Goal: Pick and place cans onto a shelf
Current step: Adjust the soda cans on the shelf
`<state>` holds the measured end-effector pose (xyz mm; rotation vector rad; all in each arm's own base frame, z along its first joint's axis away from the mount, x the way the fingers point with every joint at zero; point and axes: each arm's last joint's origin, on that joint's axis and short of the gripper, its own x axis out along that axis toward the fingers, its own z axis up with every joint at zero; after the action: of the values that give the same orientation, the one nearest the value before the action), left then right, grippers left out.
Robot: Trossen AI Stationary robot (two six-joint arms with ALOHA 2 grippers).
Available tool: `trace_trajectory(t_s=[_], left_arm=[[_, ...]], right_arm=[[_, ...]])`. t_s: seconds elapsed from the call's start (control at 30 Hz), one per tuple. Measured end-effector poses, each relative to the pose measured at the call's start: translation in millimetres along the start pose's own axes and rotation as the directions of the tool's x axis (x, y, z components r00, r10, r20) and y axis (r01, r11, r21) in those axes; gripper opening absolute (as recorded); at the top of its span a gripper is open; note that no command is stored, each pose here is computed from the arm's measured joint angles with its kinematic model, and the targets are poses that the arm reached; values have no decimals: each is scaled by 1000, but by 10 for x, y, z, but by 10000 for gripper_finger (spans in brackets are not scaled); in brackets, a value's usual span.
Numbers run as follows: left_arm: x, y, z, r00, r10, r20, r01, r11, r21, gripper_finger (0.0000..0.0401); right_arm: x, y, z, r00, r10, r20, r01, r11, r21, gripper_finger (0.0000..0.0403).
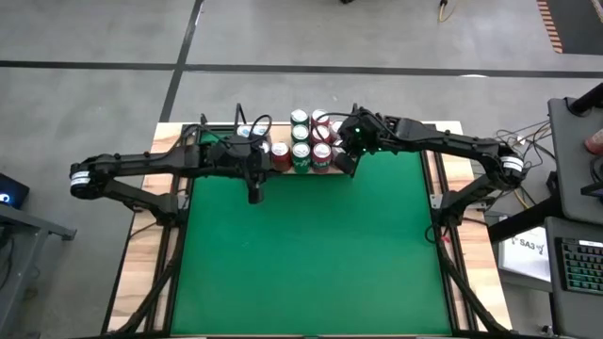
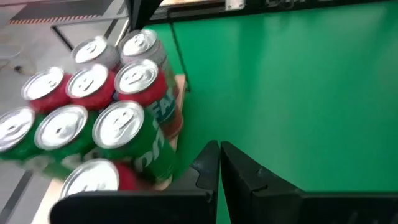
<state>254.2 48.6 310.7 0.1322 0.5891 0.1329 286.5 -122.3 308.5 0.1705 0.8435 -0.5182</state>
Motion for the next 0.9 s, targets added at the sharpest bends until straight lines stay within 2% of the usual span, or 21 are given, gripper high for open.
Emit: trace_trajectory(t_s=[0.23, 0.33, 0.5, 0.63, 0.9], left_arm=[[-261, -19, -163, 987, 33, -160, -35, 999, -10, 0], [-427, -40, -317, 952, 38, -304, -44, 999, -15, 0], [-641, -35, -498, 873, 127, -471, -151, 988, -13, 0], [-675, 1, -553, 825, 284, -488, -285, 956, 74, 0], [-580, 58, -572, 801, 307, -514, -301, 949, 98, 0]], right_arm=[[-281, 119, 8, 996, 42, 75, -41, 999, -12, 9], [-396, 201, 0, 992, 70, 103, -68, 998, -18, 9], [-471, 345, -16, 986, 112, 121, -107, 993, -47, 9], [-453, 422, -25, 985, 129, 114, -123, 990, -62, 9], [-387, 452, -27, 987, 129, 95, -123, 990, -68, 9]])
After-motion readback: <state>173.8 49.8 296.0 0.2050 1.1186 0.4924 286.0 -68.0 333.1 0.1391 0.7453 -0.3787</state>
